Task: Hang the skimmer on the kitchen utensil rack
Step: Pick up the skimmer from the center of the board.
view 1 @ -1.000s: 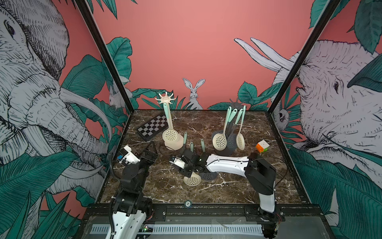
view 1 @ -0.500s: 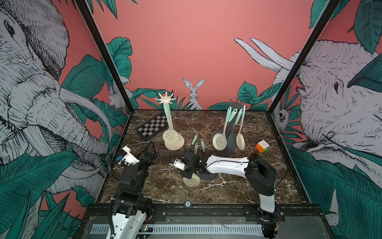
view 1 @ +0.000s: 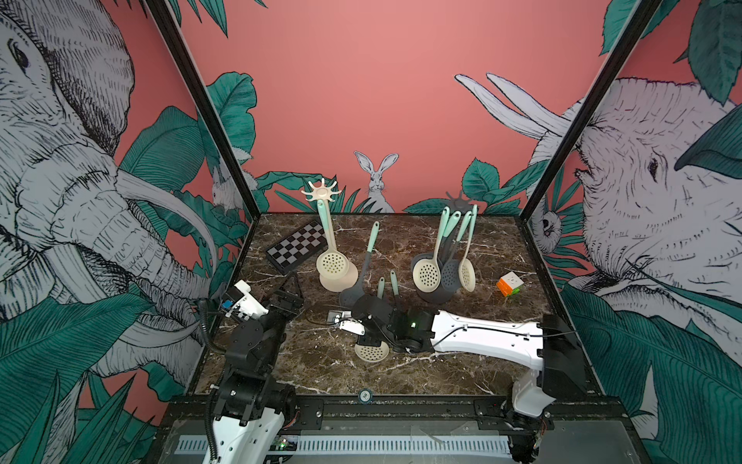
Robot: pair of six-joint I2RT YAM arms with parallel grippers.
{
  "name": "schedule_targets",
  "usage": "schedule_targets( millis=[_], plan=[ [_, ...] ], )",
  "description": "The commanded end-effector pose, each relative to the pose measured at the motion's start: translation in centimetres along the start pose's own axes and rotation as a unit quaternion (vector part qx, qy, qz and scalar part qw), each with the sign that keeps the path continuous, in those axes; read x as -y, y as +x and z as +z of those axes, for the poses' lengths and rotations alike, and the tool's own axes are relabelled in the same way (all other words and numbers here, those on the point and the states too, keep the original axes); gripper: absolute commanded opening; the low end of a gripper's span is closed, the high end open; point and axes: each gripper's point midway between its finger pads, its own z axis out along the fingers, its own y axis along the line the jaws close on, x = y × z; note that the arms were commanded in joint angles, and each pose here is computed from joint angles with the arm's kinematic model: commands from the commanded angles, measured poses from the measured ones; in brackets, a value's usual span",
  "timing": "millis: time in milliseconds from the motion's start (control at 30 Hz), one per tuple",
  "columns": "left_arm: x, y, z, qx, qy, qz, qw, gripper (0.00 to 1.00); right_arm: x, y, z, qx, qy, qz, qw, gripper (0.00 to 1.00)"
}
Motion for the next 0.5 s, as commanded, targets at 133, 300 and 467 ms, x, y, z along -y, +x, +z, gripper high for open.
schedule_targets(
  millis=[133,300,467],
  plan=[
    [7.1,-1.8,0.7,-0.041,0.089,0.095,0.991,0.87,2.5,-0.4,-2.6,-0.038,0.16,-0.123,0.979,0.0],
    [12.8,-0.8,1.9,-0.127,0.183,0.148,0.964,0.83,3.4,-3.3,-5.3,-0.005,0.22,-0.164,0.962,0.0],
    [16.3,0.5,2.6,-0.186,0.262,0.152,0.935,0.79,3.8,-5.1,-6.2,0.005,0.278,-0.197,0.94,0.0]
  ],
)
